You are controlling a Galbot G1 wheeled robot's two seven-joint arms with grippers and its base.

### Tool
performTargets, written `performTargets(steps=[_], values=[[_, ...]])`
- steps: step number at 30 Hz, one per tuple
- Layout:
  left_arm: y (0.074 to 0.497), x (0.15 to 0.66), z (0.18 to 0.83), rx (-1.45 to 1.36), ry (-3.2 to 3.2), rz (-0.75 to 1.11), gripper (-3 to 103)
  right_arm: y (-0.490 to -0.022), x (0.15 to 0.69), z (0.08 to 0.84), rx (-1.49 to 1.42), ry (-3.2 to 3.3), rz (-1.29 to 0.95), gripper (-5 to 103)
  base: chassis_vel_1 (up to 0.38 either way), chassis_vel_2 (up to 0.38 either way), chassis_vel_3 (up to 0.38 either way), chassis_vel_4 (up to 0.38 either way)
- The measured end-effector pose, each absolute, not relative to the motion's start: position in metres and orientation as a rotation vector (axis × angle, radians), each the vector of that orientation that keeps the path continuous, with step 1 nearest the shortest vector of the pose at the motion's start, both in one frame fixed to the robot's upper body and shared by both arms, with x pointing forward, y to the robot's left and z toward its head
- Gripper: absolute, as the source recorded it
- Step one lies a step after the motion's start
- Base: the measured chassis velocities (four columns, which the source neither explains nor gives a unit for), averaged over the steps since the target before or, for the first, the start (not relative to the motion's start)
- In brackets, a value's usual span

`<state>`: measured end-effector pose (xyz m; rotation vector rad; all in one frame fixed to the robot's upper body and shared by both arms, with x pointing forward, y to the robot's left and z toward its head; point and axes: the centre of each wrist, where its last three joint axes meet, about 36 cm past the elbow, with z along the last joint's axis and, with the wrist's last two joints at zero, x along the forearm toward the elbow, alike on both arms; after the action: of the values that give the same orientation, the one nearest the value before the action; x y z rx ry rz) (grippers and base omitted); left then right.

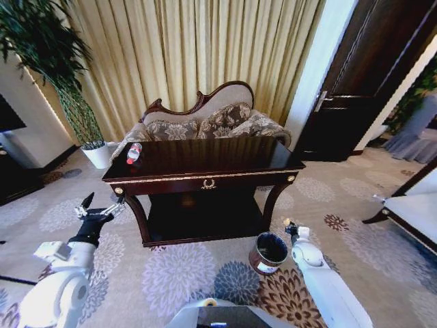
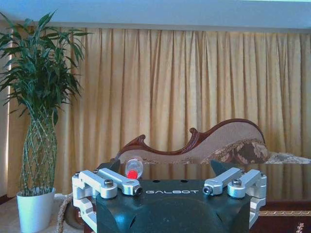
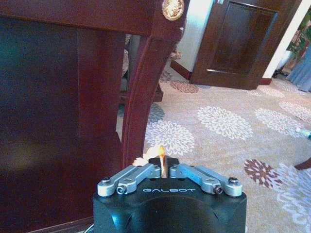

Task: Move to the front of the table and place the trash on the table into the trash bin.

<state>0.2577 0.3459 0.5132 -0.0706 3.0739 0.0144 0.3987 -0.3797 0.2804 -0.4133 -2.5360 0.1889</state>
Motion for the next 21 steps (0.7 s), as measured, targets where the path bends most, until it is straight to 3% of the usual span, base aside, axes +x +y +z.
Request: performTargets(steps=[3,9,10,13,14,16,18,20,21], values=[[0.345,0.257,0.514,-0.069,3.073,0.016,100,-0.379,0.398,0.280,-0.409,-2.540,0.193,11,0.000,0.000,0.000,0.000],[0.343,0.256,0.515,-0.067,3.075,0.030,100,-0.378,0.394,0.278,-0.399,-2.556,0.204,38,0.000,0.000,0.000,0.000],[0.343,0.256,0.515,-0.067,3.075,0.030,100,-0.378,0.394,0.278,-0.399,-2.556,0.204,38,0.000,0.000,0.000,0.000],[0.343,0.256,0.515,-0.066,3.075,0.031,100,-0.376,0.394,0.288,-0.393,-2.609,0.183,54,0.000,0.000,0.000,0.000],[0.343,0.256,0.515,-0.066,3.075,0.031,100,-0.376,0.394,0.288,-0.393,-2.609,0.183,54,0.000,0.000,0.000,0.000],[0.343,0.255,0.515,-0.066,3.077,0.032,100,-0.367,0.395,0.313,-0.359,-2.708,0.121,65,0.000,0.000,0.000,0.000],[0.343,0.255,0.515,-0.066,3.077,0.032,100,-0.362,0.395,0.325,-0.337,-2.753,0.095,65,0.000,0.000,0.000,0.000],[0.343,0.256,0.515,-0.063,3.076,0.034,100,-0.344,0.391,0.368,-0.248,-2.884,0.004,81,0.000,0.000,0.000,0.000],[0.343,0.256,0.515,-0.063,3.076,0.034,100,-0.344,0.391,0.368,-0.248,-2.884,0.004,81,0.000,0.000,0.000,0.000]])
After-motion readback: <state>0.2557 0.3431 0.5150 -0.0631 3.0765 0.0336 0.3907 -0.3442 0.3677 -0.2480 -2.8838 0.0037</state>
